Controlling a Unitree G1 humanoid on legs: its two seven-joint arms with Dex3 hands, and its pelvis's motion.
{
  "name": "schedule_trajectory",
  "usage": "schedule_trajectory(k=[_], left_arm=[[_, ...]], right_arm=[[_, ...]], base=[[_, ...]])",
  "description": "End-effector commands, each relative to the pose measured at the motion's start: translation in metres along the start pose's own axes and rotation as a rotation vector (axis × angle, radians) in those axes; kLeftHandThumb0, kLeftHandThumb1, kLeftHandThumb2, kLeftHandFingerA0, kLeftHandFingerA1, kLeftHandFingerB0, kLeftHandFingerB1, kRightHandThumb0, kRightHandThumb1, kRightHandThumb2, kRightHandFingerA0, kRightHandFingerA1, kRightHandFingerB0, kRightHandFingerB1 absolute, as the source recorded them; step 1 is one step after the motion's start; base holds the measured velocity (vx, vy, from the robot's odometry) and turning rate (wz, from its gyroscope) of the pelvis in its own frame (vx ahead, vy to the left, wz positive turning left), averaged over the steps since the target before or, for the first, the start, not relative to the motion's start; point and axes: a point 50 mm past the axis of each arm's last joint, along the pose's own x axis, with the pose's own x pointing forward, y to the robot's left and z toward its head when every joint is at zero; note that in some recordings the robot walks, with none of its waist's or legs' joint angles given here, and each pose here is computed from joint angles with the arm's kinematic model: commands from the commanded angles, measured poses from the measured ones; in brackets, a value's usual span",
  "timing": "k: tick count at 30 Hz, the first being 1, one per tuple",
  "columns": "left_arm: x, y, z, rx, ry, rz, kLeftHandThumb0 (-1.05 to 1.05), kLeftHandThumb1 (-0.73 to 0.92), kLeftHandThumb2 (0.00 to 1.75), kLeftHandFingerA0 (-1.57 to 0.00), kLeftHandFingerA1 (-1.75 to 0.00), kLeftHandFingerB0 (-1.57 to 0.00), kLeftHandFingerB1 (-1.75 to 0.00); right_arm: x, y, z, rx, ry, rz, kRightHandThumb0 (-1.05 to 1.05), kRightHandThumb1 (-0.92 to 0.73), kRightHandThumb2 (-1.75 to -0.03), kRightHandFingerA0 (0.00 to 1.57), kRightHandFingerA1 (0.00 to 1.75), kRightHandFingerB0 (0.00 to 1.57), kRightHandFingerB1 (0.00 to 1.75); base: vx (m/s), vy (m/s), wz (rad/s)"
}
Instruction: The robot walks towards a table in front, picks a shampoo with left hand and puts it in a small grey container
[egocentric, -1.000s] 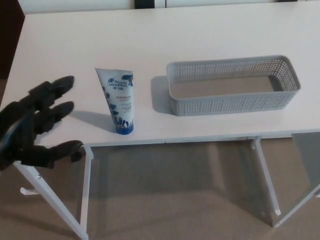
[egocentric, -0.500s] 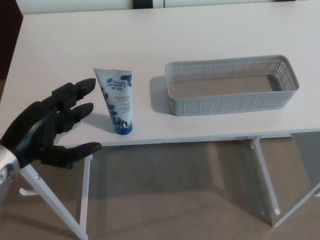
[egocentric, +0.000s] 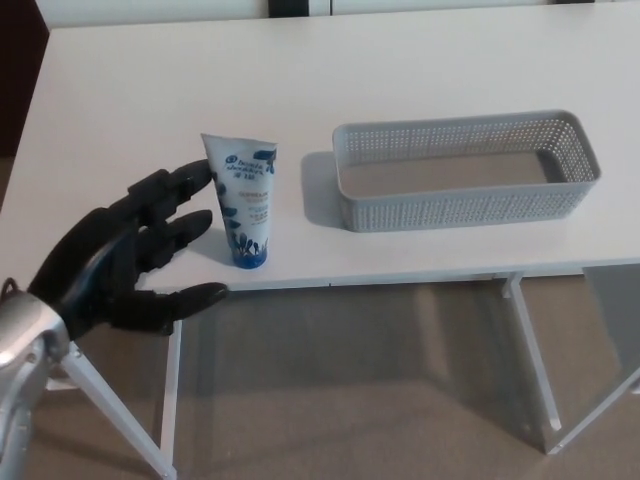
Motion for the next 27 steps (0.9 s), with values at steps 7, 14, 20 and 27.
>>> schedule_trajectory(k=[7, 14, 20, 27], left_arm=[[0.009, -0.006, -0.007, -0.104, 0.075, 0.149, -0.46, 0.49, 0.57, -0.07, -0.27, -0.02, -0.18], [0.01, -0.009, -0.01, -0.105, 0.092, 0.156, -0.43, 0.48, 0.56, -0.07, -0.28, -0.02, -0.18], [0.012, -0.005, -0.014, -0.037, 0.15, 0.183, -0.45, 0.47, 0.55, -0.09, -0.28, -0.01, -0.22], [0.016, -0.006, -0.012, 0.018, 0.166, 0.186, -0.46, 0.46, 0.6, -0.09, -0.31, -0.06, -0.18]], right_arm=[[-0.001, -0.003, 0.0, 0.002, 0.003, -0.009, -0.41, -0.78, -0.64, 0.5, 0.42, 0.38, 0.36], [0.0, -0.003, 0.0, -0.004, 0.003, -0.013, -0.41, -0.79, -0.63, 0.5, 0.42, 0.38, 0.36], [0.0, -0.003, 0.0, 0.002, 0.007, -0.011, -0.41, -0.79, -0.64, 0.49, 0.42, 0.38, 0.36], [0.0, -0.003, 0.0, -0.001, 0.0, -0.01, -0.41, -0.79, -0.63, 0.5, 0.42, 0.37, 0.35]], base=[[0.0, 0.0, 0.0], [0.0, 0.0, 0.0], [0.0, 0.0, 0.0], [0.0, 0.0, 0.0]])
